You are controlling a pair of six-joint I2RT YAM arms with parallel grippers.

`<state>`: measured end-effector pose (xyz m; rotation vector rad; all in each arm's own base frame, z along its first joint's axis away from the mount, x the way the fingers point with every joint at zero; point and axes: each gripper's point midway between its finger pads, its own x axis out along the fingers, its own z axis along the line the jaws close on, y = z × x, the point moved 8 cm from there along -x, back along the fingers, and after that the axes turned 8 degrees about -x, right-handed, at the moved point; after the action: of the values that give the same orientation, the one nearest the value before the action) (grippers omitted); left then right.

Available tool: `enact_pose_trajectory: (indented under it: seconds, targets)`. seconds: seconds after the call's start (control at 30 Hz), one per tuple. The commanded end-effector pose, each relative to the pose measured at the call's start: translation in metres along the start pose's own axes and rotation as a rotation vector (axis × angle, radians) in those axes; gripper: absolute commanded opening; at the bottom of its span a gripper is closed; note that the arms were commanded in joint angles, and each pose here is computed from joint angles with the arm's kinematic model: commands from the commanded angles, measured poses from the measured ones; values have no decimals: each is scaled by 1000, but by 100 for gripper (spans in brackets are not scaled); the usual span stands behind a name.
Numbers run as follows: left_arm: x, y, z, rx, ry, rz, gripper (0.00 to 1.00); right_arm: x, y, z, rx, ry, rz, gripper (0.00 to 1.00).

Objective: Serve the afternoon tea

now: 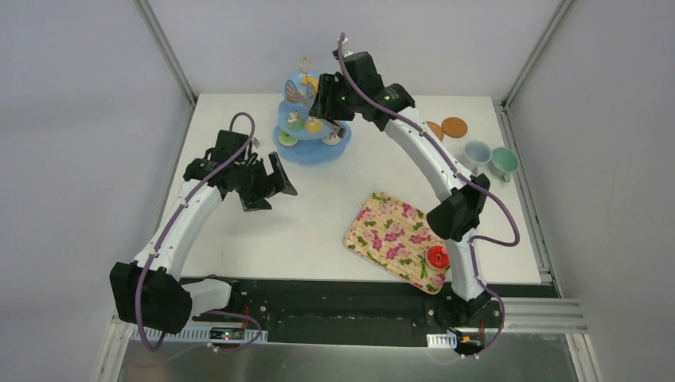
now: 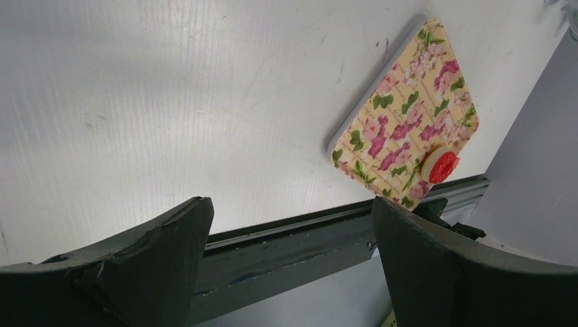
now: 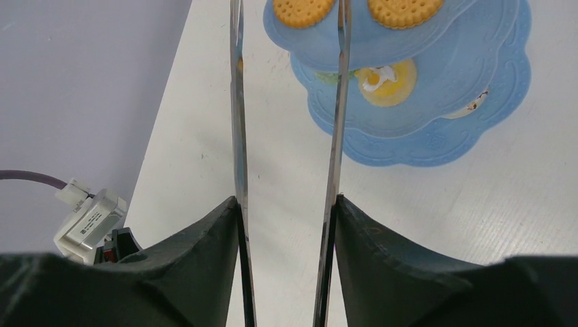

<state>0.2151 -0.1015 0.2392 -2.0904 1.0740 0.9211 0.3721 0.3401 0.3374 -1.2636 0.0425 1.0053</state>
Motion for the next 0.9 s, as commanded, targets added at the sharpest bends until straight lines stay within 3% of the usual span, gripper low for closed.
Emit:
enact_pose_trajectory:
  seconds: [0.0,0.23,0.47,0.67,0.87]
  targets:
    - [-7,-6,-7,47,8,-13,91,-13,-25,11,-19,-45,-113,54]
    - [-10,-8,-10,53,10,-12,91,-42,-33,24,-6,-100,-119,50]
    - [-6,-7,-11,28,27,-3,91,-120,-9,31,-110,-117,-78,49]
    - [7,-4,-9,-22,63,20,91,-199,58,-3,-90,39,-14,49]
    - [25,-4,-10,-84,115,44,91,-251,145,-46,111,292,137,49]
